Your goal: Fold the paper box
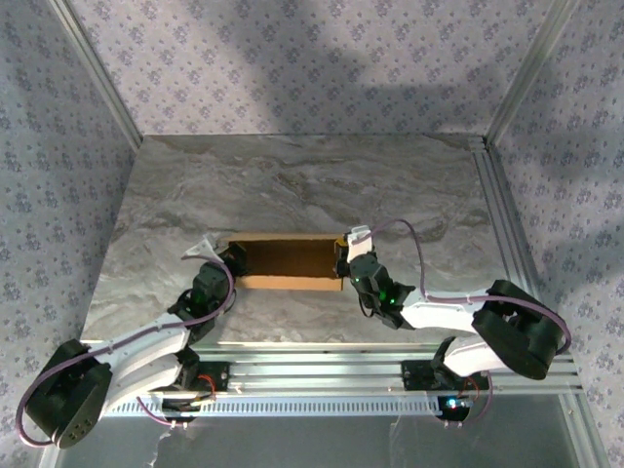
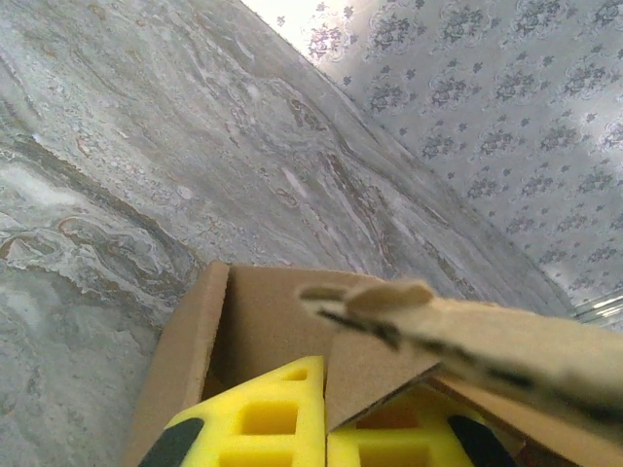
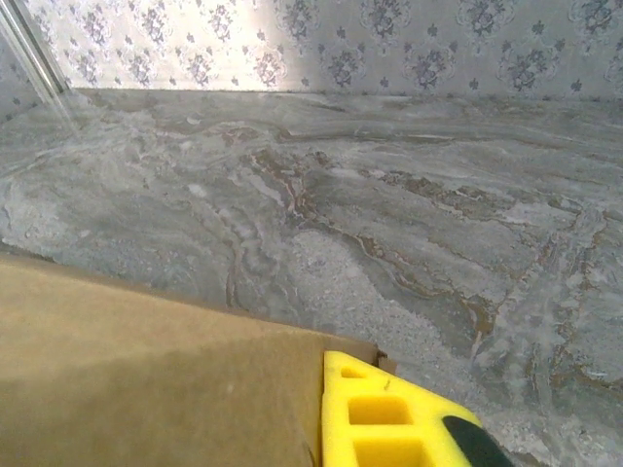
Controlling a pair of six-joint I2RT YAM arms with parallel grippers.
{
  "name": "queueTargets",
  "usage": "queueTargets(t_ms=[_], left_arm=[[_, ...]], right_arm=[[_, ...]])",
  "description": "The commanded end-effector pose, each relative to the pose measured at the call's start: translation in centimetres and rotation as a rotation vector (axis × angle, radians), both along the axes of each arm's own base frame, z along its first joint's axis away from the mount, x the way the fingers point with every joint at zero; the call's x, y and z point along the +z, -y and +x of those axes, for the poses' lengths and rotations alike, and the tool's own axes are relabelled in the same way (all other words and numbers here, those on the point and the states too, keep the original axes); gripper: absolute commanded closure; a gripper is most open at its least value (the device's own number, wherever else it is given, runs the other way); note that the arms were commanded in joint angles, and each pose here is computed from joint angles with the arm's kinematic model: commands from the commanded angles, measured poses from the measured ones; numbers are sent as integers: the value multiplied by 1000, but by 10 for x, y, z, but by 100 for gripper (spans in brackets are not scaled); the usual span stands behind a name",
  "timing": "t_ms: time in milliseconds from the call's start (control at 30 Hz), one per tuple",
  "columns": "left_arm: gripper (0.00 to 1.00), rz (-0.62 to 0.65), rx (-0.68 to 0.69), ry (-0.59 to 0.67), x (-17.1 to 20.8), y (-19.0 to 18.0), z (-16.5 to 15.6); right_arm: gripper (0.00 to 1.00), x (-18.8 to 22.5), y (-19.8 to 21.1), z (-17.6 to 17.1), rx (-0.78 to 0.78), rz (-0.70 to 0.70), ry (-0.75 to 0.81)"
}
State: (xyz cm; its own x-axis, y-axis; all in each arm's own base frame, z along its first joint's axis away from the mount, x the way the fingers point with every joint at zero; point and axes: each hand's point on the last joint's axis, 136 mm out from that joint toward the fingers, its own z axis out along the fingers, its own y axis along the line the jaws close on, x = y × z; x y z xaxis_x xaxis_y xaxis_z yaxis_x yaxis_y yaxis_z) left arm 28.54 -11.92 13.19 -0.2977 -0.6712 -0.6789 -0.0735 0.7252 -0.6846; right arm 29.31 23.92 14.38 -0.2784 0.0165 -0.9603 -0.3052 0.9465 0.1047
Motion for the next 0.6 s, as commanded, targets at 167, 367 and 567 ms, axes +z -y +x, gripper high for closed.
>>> queueTargets(t_ms=[167, 367, 567], left_arm=[[100, 33, 31, -75, -25, -10, -12], [100, 50, 41, -53, -22, -10, -12], [100, 67, 59, -46, -24, -12, -13]], right_arm=[[68, -20, -3, -23, 41, -88, -103], [52, -11, 4, -40, 13, -48, -141], [45, 6, 16, -66, 12, 68, -165]])
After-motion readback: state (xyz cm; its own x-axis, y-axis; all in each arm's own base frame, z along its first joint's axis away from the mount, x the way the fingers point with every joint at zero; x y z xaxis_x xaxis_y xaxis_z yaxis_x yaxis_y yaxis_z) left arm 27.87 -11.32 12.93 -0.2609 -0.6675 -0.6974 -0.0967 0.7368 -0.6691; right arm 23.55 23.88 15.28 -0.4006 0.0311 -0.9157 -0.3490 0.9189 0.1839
